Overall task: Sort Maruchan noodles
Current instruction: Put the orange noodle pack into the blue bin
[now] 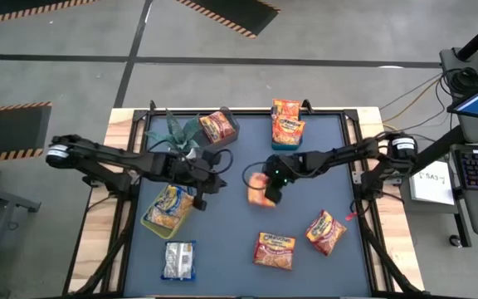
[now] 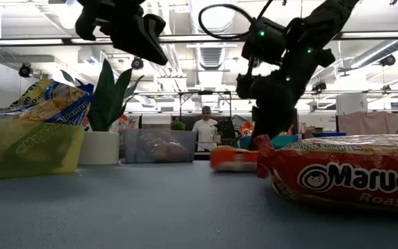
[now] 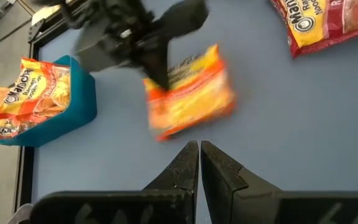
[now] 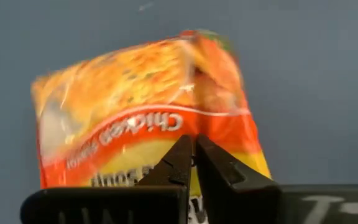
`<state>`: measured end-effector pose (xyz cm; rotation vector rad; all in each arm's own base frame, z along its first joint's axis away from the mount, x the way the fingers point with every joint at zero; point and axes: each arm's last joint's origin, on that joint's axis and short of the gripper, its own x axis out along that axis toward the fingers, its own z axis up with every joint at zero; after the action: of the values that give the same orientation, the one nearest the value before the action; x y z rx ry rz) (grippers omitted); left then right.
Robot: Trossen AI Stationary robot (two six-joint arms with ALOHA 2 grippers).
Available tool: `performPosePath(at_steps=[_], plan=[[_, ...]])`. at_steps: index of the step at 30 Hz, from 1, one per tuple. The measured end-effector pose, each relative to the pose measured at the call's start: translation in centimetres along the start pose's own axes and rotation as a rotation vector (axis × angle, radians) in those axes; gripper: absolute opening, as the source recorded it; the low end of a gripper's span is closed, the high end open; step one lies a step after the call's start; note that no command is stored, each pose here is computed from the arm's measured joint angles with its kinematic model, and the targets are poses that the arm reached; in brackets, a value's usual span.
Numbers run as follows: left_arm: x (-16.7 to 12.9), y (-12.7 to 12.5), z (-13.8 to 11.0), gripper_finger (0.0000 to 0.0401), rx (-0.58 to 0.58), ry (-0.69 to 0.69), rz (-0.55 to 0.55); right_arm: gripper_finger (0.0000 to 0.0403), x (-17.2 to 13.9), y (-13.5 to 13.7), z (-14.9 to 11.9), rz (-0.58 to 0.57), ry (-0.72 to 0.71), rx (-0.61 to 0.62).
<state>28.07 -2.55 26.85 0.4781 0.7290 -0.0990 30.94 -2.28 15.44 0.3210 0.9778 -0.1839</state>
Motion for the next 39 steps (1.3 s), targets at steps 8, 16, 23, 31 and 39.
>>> performPosePath(at_steps=[8, 16, 23, 31, 39], plan=[[3.2, 0.3, 0.0, 0.0001, -0.04, -0.003, 0.033, 0.0015, -2.7, -1.1, 1.2, -0.016, -0.094, 0.021], [7.7, 1.1, -1.4, 0.0001, -0.053, 0.04, 0.042, 0.0014, -6.3, -1.0, 0.3, -0.003, -0.106, 0.047], [10.9, 3.0, -2.3, 0.0001, -0.104, 0.034, -0.004, 0.0014, -7.1, -1.6, -2.0, 0.002, -0.111, 0.137], [13.8, 2.6, -3.6, 0.0001, -0.106, 0.106, -0.077, 0.0014, -5.6, -2.5, -4.2, 0.028, -0.182, 0.271], [14.2, 2.3, -3.8, 0.0001, -0.143, 0.096, -0.134, 0.0042, -4.8, -4.2, -5.4, 0.026, -0.22, 0.479]])
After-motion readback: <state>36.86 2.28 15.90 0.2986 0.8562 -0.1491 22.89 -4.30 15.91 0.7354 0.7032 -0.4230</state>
